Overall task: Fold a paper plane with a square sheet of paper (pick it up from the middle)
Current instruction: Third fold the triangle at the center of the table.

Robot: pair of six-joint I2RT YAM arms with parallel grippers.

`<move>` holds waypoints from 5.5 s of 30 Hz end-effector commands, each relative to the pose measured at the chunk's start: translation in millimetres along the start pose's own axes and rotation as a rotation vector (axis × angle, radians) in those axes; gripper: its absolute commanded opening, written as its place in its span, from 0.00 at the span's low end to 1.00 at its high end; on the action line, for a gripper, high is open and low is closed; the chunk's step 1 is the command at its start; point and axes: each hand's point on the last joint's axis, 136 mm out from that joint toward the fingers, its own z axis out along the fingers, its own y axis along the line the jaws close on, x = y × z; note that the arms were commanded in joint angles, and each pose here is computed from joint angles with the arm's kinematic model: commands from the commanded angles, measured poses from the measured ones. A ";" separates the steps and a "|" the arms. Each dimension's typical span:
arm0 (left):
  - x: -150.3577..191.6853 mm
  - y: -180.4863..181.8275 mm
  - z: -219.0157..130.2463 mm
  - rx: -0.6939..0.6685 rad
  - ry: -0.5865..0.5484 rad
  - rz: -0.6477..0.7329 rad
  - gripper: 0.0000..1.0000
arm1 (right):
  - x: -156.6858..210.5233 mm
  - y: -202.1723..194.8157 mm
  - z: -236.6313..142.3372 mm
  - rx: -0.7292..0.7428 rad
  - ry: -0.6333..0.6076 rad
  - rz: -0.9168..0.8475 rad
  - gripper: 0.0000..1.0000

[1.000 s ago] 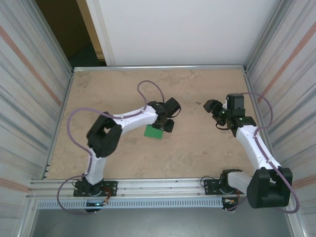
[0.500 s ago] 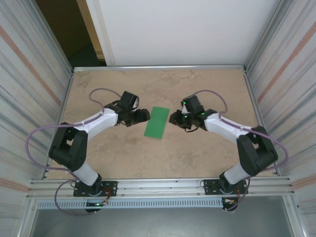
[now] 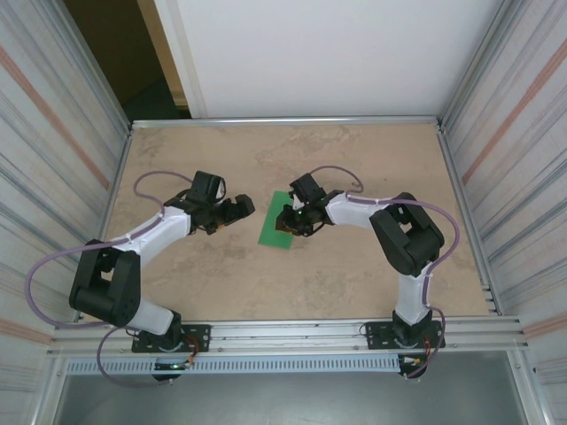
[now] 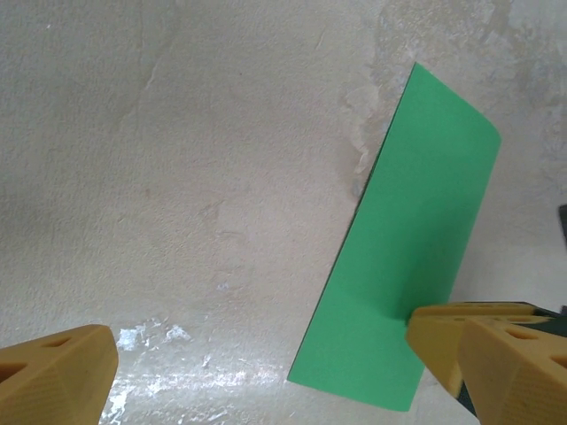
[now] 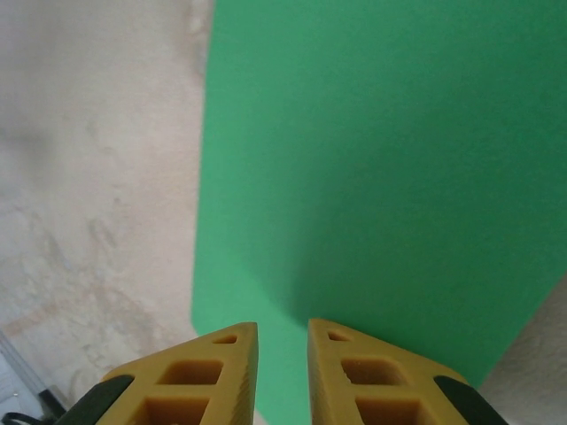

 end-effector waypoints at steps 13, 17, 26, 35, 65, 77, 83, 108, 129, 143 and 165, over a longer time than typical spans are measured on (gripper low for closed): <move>11.3 -59.7 10.5 0.312 0.090 0.029 0.81 | 23.9 -52.9 -16.3 0.016 0.198 -0.259 0.23; 20.9 -83.5 19.7 0.386 0.140 0.044 0.64 | 16.2 -25.3 -32.0 -0.072 0.159 -0.288 0.23; 47.8 -119.7 60.6 0.389 0.270 0.102 0.34 | 2.7 -13.8 -54.0 -0.139 -0.019 0.000 0.21; 56.1 -114.8 93.9 0.319 0.320 0.093 0.26 | 8.8 -29.7 -31.9 -0.109 0.012 0.122 0.14; 81.5 -33.3 123.4 0.039 0.377 -0.020 0.23 | 53.2 -87.3 -33.6 -0.017 0.203 0.078 0.13; 75.0 -46.5 119.0 0.080 0.369 -0.018 0.24 | 73.9 -92.7 -58.3 0.005 0.193 0.074 0.14; 60.1 -92.2 98.3 0.224 0.352 0.008 0.28 | 42.9 -50.6 -75.6 -0.077 0.063 0.003 0.15; 64.6 -57.4 61.9 0.219 0.295 -0.102 0.39 | 1.6 -70.4 -23.5 -0.009 0.042 0.124 0.22; 92.8 -50.3 73.7 0.181 0.393 -0.057 0.33 | 14.7 -91.2 -13.8 0.040 0.086 0.154 0.17; 94.5 -75.0 76.3 0.276 0.425 -0.006 0.30 | 12.7 -90.3 -15.2 0.036 0.081 0.153 0.17; 64.6 -77.4 89.6 0.307 0.378 -0.060 0.22 | 10.0 -87.5 -18.8 0.017 0.066 0.145 0.19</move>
